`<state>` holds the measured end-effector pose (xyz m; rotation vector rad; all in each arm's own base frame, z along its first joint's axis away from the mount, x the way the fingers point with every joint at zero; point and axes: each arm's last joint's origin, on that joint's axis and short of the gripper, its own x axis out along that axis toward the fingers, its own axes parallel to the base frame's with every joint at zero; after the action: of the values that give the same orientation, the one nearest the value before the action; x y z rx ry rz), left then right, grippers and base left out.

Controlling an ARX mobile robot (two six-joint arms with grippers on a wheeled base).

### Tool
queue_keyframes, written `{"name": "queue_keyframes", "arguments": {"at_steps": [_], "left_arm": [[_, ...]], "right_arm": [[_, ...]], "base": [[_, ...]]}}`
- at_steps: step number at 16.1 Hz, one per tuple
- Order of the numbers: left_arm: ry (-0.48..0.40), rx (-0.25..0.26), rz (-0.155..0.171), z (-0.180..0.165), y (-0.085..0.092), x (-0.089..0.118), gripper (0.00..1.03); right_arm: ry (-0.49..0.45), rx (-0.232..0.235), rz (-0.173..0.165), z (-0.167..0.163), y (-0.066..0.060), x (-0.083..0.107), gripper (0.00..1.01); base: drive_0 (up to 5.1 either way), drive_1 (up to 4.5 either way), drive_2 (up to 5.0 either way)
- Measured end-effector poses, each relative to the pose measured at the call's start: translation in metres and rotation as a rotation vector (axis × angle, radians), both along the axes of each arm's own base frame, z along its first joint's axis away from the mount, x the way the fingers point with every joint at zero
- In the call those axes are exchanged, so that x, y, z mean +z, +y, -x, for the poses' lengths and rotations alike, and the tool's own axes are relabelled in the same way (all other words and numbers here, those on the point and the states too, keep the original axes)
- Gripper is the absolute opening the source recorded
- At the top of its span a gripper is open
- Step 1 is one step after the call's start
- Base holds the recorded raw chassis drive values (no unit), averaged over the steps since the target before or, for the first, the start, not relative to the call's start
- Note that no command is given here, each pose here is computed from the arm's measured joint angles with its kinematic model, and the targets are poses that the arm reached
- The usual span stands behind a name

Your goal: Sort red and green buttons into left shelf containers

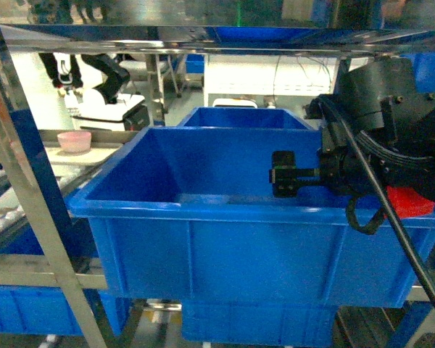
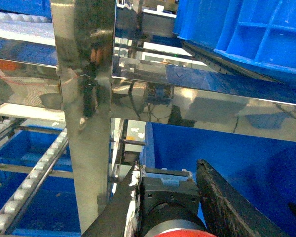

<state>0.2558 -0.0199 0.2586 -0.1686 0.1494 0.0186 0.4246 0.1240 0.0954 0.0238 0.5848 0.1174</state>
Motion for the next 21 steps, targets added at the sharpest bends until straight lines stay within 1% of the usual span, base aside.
{"name": "queue_keyframes", "arguments": {"at_steps": [1, 2, 3, 4, 5, 7, 8, 10, 11, 12, 13, 14, 15, 16, 17, 19, 20, 21], "left_arm": [[0.000, 0.000, 0.000, 0.000, 0.000, 0.000, 0.29], [0.000, 0.000, 0.000, 0.000, 0.000, 0.000, 0.29], [0.000, 0.000, 0.000, 0.000, 0.000, 0.000, 0.29], [0.000, 0.000, 0.000, 0.000, 0.000, 0.000, 0.29], [0.000, 0.000, 0.000, 0.000, 0.000, 0.000, 0.29], [0.000, 0.000, 0.000, 0.000, 0.000, 0.000, 0.29], [0.000, 0.000, 0.000, 0.000, 0.000, 0.000, 0.29], [0.000, 0.000, 0.000, 0.000, 0.000, 0.000, 0.29], [0.000, 0.000, 0.000, 0.000, 0.000, 0.000, 0.29], [0.000, 0.000, 0.000, 0.000, 0.000, 0.000, 0.29], [0.000, 0.000, 0.000, 0.000, 0.000, 0.000, 0.29], [0.000, 0.000, 0.000, 0.000, 0.000, 0.000, 0.29], [0.000, 0.000, 0.000, 0.000, 0.000, 0.000, 0.29], [0.000, 0.000, 0.000, 0.000, 0.000, 0.000, 0.29], [0.000, 0.000, 0.000, 0.000, 0.000, 0.000, 0.29], [0.001, 0.000, 0.000, 0.000, 0.000, 0.000, 0.29], [0.008, -0.005, 0.013, -0.001, -0.003, -0.002, 0.29], [0.036, -0.012, 0.014, -0.004, -0.007, -0.007, 0.29]], "right_arm": [[-0.078, -0.014, 0.020, 0.009, -0.003, 0.007, 0.98], [-0.138, -0.035, 0.016, 0.019, -0.008, 0.016, 0.98], [-0.218, -0.058, 0.013, 0.034, -0.016, 0.027, 0.98], [-0.284, -0.086, 0.000, 0.053, -0.027, 0.036, 0.98], [-0.321, -0.089, -0.008, 0.076, -0.036, 0.041, 0.98], [-0.336, -0.066, -0.027, 0.120, -0.051, 0.042, 0.98], [-0.348, -0.066, -0.037, 0.140, -0.057, 0.042, 0.98], [-0.374, -0.093, -0.060, 0.183, -0.076, 0.052, 0.98], [-0.357, -0.094, -0.063, 0.203, -0.084, 0.053, 0.98], [-0.322, -0.090, -0.067, 0.219, -0.088, 0.051, 0.98], [-0.280, -0.091, -0.066, 0.234, -0.092, 0.049, 0.98], [-0.295, -0.083, -0.069, 0.244, -0.091, 0.057, 0.98], [-0.349, -0.073, -0.084, 0.247, -0.091, 0.066, 0.98], [-0.363, -0.074, -0.088, 0.247, -0.091, 0.069, 0.98], [-0.330, -0.074, -0.080, 0.246, -0.091, 0.065, 0.98], [-0.335, -0.074, -0.081, 0.246, -0.091, 0.065, 0.98], [-0.335, -0.074, -0.081, 0.246, -0.091, 0.065, 0.98], [-0.334, -0.074, -0.081, 0.246, -0.091, 0.065, 0.98]], "base": [[0.0, 0.00, 0.0], [0.0, 0.00, 0.0], [0.0, 0.00, 0.0], [0.0, 0.00, 0.0], [0.0, 0.00, 0.0], [0.0, 0.00, 0.0], [0.0, 0.00, 0.0], [0.0, 0.00, 0.0], [0.0, 0.00, 0.0], [0.0, 0.00, 0.0], [0.0, 0.00, 0.0], [0.0, 0.00, 0.0], [0.0, 0.00, 0.0], [0.0, 0.00, 0.0], [0.0, 0.00, 0.0], [0.0, 0.00, 0.0], [0.0, 0.00, 0.0], [0.0, 0.00, 0.0]]}}
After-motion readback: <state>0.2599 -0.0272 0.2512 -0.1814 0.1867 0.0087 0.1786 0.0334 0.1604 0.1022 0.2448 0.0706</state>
